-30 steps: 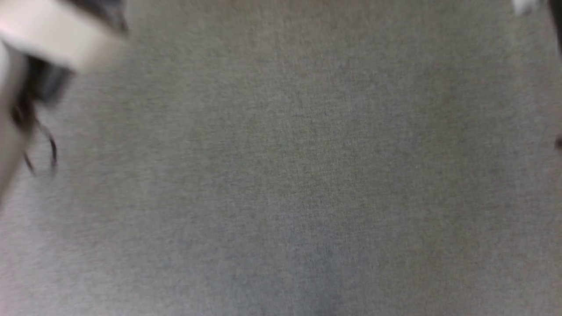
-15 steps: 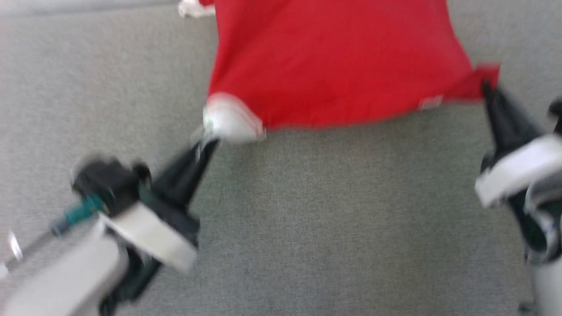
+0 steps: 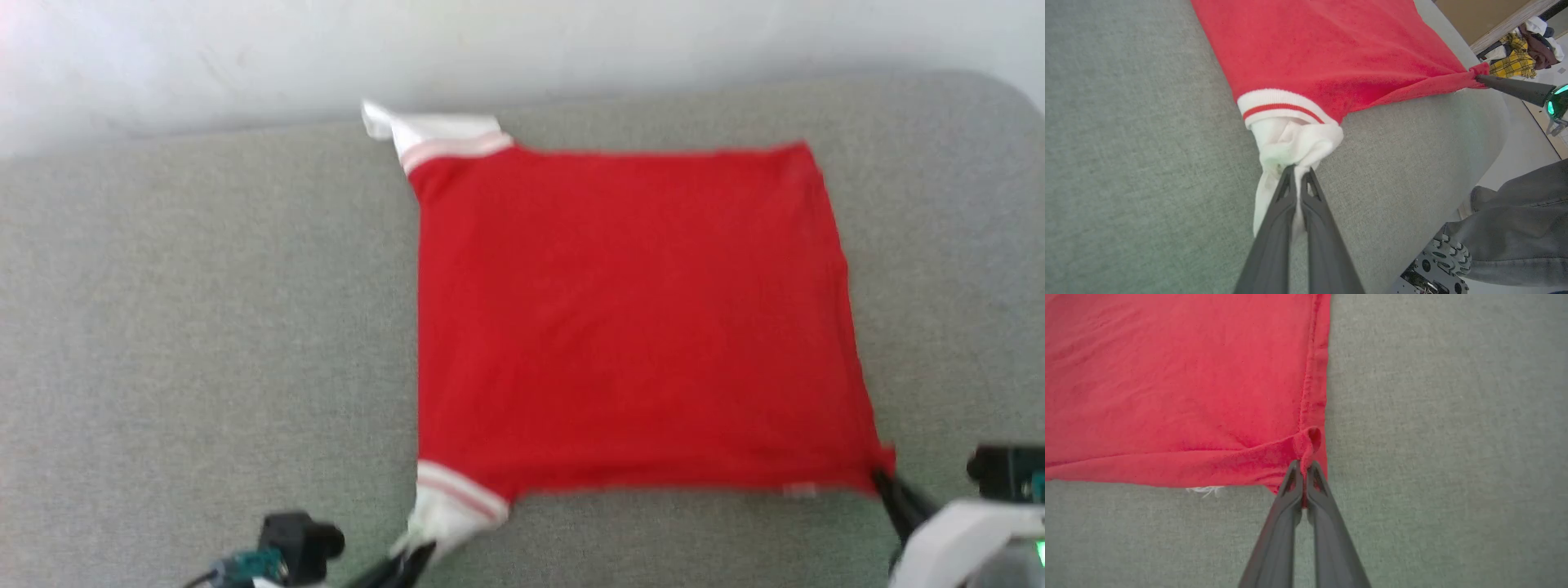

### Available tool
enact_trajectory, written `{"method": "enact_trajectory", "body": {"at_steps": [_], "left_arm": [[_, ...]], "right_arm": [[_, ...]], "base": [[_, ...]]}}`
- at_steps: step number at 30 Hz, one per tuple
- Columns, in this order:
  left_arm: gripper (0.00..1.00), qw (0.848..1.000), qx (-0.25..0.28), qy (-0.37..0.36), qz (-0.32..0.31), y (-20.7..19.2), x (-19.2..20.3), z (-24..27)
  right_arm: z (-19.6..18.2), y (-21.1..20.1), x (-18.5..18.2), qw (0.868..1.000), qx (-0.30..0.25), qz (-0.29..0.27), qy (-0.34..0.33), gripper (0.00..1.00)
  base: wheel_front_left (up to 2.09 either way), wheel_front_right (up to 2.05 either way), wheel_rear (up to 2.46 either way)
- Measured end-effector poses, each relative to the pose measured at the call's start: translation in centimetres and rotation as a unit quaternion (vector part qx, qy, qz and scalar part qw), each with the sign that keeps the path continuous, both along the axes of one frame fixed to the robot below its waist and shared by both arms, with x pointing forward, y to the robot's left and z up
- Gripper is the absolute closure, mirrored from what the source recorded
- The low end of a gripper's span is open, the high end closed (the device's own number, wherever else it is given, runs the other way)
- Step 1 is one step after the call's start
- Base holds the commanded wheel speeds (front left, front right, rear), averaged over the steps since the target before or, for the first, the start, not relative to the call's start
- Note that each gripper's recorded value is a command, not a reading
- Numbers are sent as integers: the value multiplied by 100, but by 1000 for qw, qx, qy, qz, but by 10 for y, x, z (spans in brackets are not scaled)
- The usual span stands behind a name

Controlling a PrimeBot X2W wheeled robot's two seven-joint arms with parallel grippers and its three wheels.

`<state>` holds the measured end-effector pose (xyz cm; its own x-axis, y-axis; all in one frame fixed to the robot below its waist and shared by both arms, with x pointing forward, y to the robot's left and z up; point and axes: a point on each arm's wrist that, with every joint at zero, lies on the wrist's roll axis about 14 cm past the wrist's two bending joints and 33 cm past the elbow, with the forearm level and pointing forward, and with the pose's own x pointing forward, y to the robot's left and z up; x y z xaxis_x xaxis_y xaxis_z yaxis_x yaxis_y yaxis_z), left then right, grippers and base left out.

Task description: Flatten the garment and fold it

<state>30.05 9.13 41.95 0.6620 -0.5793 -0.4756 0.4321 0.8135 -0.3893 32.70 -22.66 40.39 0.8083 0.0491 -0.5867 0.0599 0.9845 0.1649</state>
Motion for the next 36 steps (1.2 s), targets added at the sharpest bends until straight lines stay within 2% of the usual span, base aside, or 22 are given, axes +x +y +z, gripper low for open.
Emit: {"method": "enact_trajectory", "body": {"at_steps": [9, 15, 18, 23, 28, 32, 36], "left_arm": [[100, 995, 3, 96, 0, -1, -59, -15], [100, 991, -14, 128, 19, -2, -85, -16], [100, 993, -20, 112, 34, 0, -85, -10], [100, 997, -16, 57, 44, 8, -66, 4], [100, 999, -5, -21, 33, 12, -25, 28], [100, 996, 12, -89, 21, 17, 15, 50], [100, 990, 21, -142, 6, 17, 51, 68]], "right_arm": [[-28, 8, -77, 992, 32, 15, 121, 100], [-25, 12, -93, 991, 45, 19, 127, 100], [-19, 10, -92, 993, 42, 16, 112, 100], [-2, 1, -75, 998, 27, 9, 60, 100], [24, -8, -41, 1000, 4, 6, -8, 100], [49, -17, -9, 997, -18, -1, -69, 100], [61, -20, 20, 994, -33, -2, -103, 100]], "base": [[0, 0, 0], [0, 0, 0], [0, 0, 0], [0, 0, 0], [0, 0, 0], [0, 0, 0], [0, 0, 0]]}}
